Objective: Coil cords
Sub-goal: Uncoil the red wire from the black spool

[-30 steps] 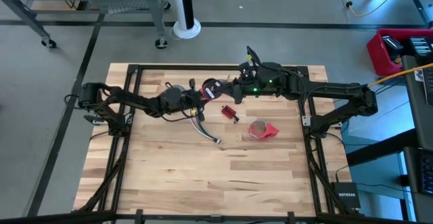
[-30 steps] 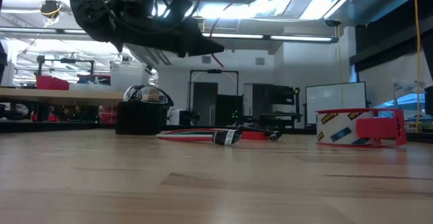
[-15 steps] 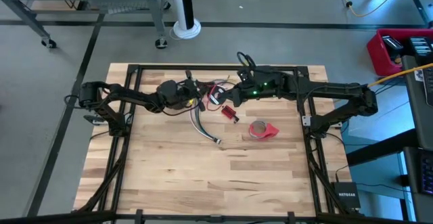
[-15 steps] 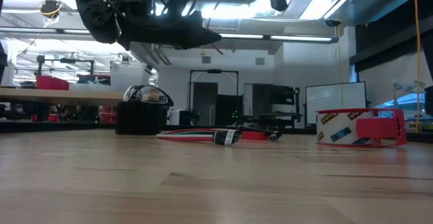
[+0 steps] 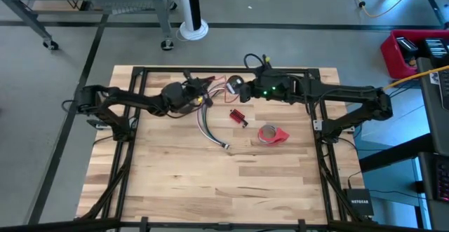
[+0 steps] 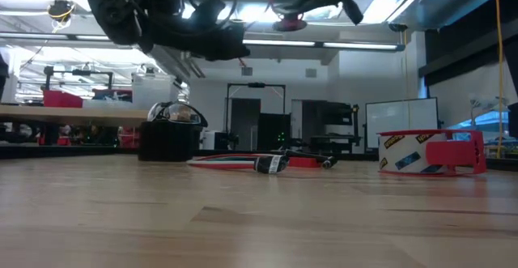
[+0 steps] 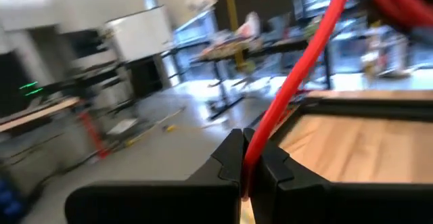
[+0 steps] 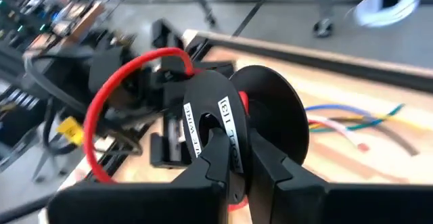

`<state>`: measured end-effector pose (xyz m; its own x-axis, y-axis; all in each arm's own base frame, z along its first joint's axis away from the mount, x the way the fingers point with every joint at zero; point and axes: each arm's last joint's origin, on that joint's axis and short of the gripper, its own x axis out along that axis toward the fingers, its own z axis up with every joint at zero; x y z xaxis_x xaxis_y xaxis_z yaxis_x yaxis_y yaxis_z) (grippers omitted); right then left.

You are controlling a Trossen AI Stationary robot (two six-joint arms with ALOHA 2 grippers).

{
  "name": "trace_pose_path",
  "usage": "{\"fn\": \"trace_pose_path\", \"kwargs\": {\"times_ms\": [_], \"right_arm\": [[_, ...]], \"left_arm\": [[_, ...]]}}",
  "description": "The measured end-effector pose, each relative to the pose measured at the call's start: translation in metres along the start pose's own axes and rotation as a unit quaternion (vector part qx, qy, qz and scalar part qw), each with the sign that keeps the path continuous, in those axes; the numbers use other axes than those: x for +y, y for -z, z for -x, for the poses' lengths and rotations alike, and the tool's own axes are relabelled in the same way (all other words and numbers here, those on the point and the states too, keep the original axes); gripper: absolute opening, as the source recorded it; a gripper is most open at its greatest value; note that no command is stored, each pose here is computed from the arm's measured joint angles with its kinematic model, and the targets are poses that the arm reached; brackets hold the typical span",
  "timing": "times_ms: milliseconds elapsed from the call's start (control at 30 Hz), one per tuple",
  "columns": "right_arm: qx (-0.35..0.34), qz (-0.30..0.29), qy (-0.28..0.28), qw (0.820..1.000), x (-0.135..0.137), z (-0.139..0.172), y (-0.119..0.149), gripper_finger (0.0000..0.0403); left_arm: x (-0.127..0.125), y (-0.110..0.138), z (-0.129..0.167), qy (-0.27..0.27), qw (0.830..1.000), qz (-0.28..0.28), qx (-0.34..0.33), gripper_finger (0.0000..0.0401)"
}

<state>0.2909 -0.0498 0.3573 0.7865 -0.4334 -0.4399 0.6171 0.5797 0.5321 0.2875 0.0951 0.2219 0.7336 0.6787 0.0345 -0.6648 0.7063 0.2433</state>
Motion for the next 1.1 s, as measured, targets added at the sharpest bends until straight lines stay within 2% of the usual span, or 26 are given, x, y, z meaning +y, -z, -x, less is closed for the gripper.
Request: {"fn": "trace_pose_path", "kwargs": {"times_ms": [167, 267, 367, 633, 833, 933, 1100], "right_arm": [[-0.063, 0.004, 0.024, 0.998, -0.002, 0.017, -0.011, 0.0023], [-0.097, 0.007, 0.037, 0.995, -0.002, 0.022, -0.016, 0.0023], [-0.110, 0.014, 0.034, 0.993, 0.000, 0.022, -0.018, 0.0023], [-0.147, 0.015, -0.001, 0.989, 0.008, 0.021, -0.025, 0.0023], [-0.148, 0.020, -0.027, 0.988, 0.011, 0.022, -0.027, 0.0023], [-0.145, 0.021, -0.028, 0.989, 0.011, 0.022, -0.027, 0.0023], [-0.144, 0.024, -0.026, 0.989, 0.011, 0.022, -0.027, 0.0023]], "left_arm": [[0.005, 0.003, 0.009, 0.003, 0.997, -0.004, 0.082, 0.0000], [0.000, 0.015, 0.016, 0.020, 0.989, -0.009, 0.147, 0.0000], [-0.009, 0.022, 0.022, 0.054, 0.981, -0.001, 0.185, 0.0000], [-0.036, 0.016, 0.035, 0.183, 0.966, 0.056, 0.177, 0.0003], [-0.054, 0.018, 0.042, 0.271, 0.942, 0.088, 0.180, 0.0022], [-0.062, 0.020, 0.042, 0.289, 0.933, 0.122, 0.178, 0.0045], [-0.070, 0.027, 0.040, 0.287, 0.925, 0.164, 0.189, 0.0108]]}}
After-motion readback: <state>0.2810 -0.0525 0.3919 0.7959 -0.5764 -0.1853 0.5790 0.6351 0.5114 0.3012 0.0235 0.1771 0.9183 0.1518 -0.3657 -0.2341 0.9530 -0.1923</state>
